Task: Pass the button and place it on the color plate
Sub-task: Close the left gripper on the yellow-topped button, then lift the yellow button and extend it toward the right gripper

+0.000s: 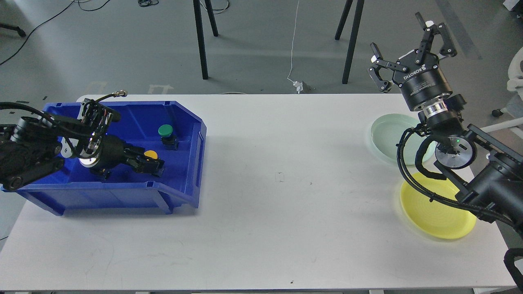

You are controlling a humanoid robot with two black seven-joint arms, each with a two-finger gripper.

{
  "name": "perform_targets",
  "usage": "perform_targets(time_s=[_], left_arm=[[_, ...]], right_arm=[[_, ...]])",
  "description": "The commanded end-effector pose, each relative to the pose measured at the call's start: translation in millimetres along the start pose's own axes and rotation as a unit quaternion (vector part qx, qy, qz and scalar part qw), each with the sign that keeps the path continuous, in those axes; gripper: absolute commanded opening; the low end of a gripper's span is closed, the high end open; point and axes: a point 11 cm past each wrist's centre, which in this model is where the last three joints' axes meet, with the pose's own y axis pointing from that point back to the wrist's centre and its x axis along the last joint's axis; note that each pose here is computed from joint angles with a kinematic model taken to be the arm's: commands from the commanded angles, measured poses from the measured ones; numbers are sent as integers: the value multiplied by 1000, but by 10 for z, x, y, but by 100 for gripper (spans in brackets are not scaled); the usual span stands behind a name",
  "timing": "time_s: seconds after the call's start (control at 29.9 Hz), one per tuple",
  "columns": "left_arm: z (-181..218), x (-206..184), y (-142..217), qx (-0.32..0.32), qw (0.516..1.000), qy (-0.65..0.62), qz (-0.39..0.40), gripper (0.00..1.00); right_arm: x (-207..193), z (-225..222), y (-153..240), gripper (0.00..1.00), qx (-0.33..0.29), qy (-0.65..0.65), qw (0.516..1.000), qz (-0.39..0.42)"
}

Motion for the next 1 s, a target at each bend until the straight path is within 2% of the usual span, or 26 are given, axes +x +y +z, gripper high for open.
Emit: perform_targets(time_s=[0.0, 0.13, 0.3, 0.37, 0.64, 0.77, 0.9, 0.97], left_arm=[[0, -17, -5, 0, 1000, 2, -4, 64], [7, -11, -9, -1, 1000, 2, -3, 47], [8, 8, -4, -1, 1000, 1, -1, 42], [9, 30, 2, -1, 1000, -1, 2, 31], [3, 106, 68, -2, 1000, 4, 13, 26], [28, 505, 439, -14, 997, 13, 72, 26], [371, 887, 950, -110, 973, 88, 180, 26], [475, 875, 1085, -144, 960, 122, 206, 26]], right_arm=[[9, -7, 8, 99, 0, 1, 1000, 1], [32, 5, 32, 99, -1, 1, 1000, 4], [34, 5, 37, 99, -2, 1, 1000, 4], [44, 22, 52, 99, -3, 0, 1000, 6], [44, 8, 48, 99, 0, -2, 1000, 7], [24, -140, -3, 99, 27, -10, 1000, 6], [38, -407, -55, 99, 72, -16, 997, 9], [64, -457, -40, 99, 76, -13, 997, 12]])
